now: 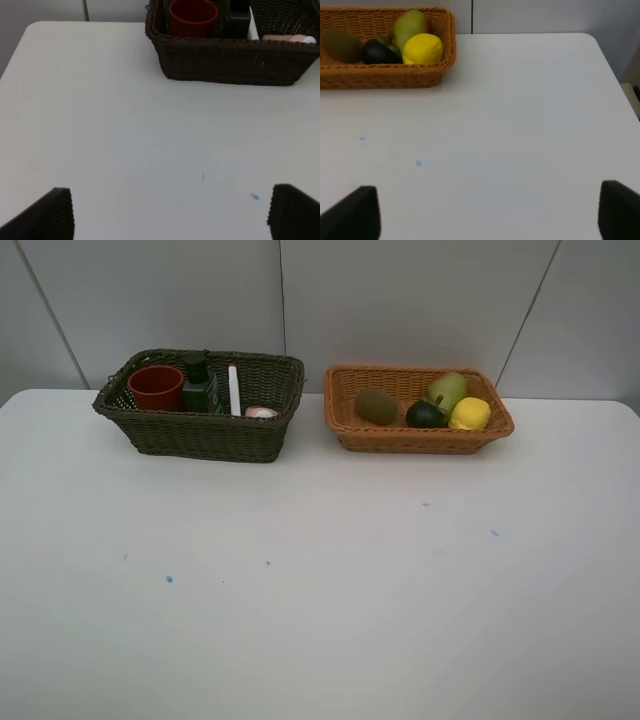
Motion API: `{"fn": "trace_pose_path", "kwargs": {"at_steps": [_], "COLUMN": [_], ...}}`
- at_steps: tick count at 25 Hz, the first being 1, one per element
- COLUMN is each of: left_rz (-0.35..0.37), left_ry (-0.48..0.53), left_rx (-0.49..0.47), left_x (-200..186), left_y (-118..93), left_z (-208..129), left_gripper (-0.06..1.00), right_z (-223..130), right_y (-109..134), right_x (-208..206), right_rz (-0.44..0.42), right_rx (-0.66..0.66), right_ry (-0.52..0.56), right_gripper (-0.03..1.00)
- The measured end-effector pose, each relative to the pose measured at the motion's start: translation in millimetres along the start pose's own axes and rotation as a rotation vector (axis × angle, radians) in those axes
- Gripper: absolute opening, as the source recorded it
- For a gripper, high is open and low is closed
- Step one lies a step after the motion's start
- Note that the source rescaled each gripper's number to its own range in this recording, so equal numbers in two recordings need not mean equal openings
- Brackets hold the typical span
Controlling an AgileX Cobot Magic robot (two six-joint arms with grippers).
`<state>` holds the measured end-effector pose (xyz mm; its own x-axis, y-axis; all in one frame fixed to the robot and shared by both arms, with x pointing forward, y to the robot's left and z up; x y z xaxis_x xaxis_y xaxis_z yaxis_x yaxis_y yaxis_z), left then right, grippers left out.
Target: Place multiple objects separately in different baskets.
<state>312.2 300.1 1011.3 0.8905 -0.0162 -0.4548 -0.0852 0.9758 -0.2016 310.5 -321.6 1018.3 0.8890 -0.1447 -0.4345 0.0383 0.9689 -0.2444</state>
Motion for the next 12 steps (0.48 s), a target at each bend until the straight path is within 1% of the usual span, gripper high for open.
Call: {"fn": "trace_pose_path", "kwargs": {"at_steps": [4,12], "left_rz": [-0.026,-0.026], "left_ry": [0.006,0.005], "left_rx": [0.013,0.013], "left_x": [0.0,0.0], "left_y": [-2.1,-2.2], "left_z": [-0.5,-0.3], "left_gripper": [1.00,1.00], "right_z": [0.0,0.0], "right_y": [0.0,0.0], "right_x": [0.0,0.0], "right_rz": [0.000,0.000], "right_rx": [0.000,0.000], "right_ry": [0.000,0.000], "right_gripper": [0.94,0.94]}}
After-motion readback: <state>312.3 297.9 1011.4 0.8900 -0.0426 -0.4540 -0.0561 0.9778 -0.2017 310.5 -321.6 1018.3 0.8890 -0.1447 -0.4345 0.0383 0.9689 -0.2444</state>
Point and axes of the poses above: a point on each arm's last joint axis where the gripper is mounted, x pointing out along that axis toward the gripper, y along the wrist's bending axis when the last joint is at zero, z = x × y, the point moved 9 cm from there along x, pointing out along that axis toward the gripper, and after that the axes turned 9 degrees about -x, right-handed, at the moved point
